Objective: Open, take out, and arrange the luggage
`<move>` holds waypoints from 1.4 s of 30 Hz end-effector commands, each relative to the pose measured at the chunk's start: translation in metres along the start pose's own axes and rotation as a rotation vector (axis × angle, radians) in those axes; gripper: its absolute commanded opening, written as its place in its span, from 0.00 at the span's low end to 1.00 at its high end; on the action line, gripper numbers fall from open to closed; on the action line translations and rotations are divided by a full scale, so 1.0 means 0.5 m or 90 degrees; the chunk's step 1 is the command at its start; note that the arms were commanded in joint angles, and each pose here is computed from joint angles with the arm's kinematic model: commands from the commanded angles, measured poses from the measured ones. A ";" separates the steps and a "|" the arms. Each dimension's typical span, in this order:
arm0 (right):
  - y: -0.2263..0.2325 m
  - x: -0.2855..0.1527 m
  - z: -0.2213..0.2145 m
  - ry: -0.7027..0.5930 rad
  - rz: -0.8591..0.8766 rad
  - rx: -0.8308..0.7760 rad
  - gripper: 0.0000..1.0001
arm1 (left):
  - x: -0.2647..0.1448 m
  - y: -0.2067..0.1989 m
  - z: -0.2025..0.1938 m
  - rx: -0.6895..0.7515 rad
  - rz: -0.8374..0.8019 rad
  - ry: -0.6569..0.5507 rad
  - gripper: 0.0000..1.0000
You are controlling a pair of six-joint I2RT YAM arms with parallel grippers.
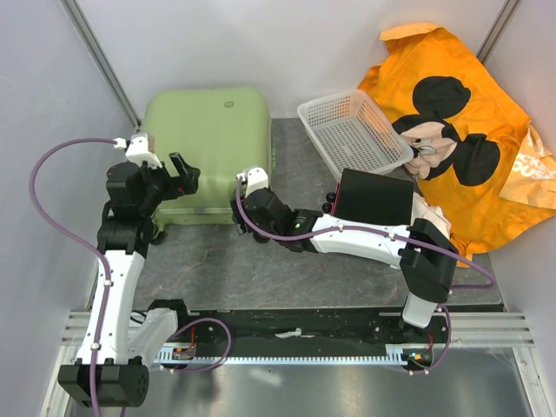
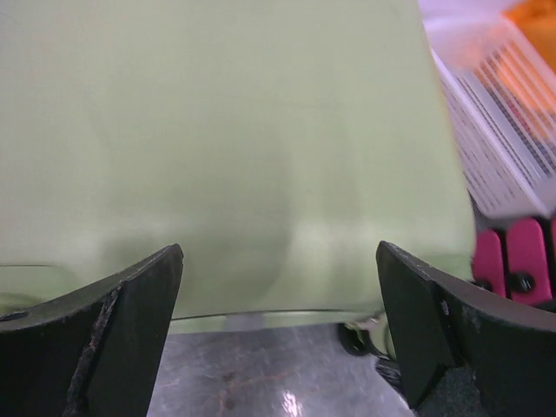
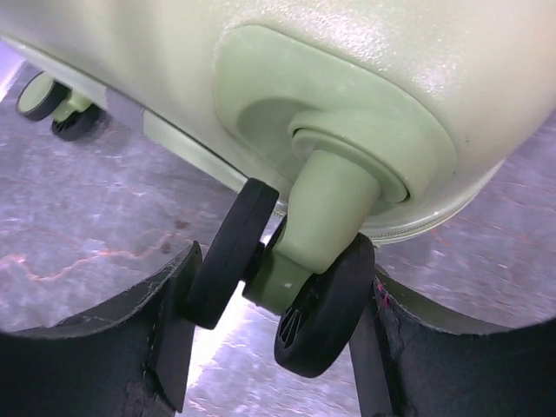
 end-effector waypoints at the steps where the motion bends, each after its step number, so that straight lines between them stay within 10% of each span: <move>1: 0.261 -0.085 0.097 -0.101 0.344 -0.071 0.03 | 0.010 -0.073 -0.046 -0.027 -0.165 0.061 0.99; 3: 0.246 -0.105 0.114 -0.114 0.332 -0.077 0.14 | 0.010 -0.088 -0.071 -0.043 -0.204 0.094 0.99; 7: 0.173 -0.155 0.113 -0.132 0.263 -0.113 0.70 | 0.003 -0.109 -0.101 -0.067 -0.258 0.136 0.99; 13: 0.008 -0.252 0.119 -0.178 0.131 -0.109 0.97 | -0.018 -0.169 -0.158 -0.100 -0.368 0.222 0.99; 20: -0.110 -0.245 0.082 -0.149 0.052 -0.058 0.94 | -0.018 -0.178 -0.202 -0.122 -0.367 0.259 0.99; 36: -0.072 -0.194 -0.030 -0.128 0.134 -0.037 0.90 | 0.018 -0.238 -0.300 -0.147 -0.353 0.342 0.98; 42: -0.074 -0.165 -0.071 -0.188 0.127 -0.003 0.85 | 0.029 -0.262 -0.293 -0.185 -0.381 0.351 0.63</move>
Point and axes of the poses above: each gripper's point midway between its finger pads, its own x axis out along the fingers, its own y axis along the line the jaws close on, z = x × y, the point moved 2 cm from there along -x, back along the fingers, and after that the axes turned 5 degrees about -x, right-handed, at the moved point
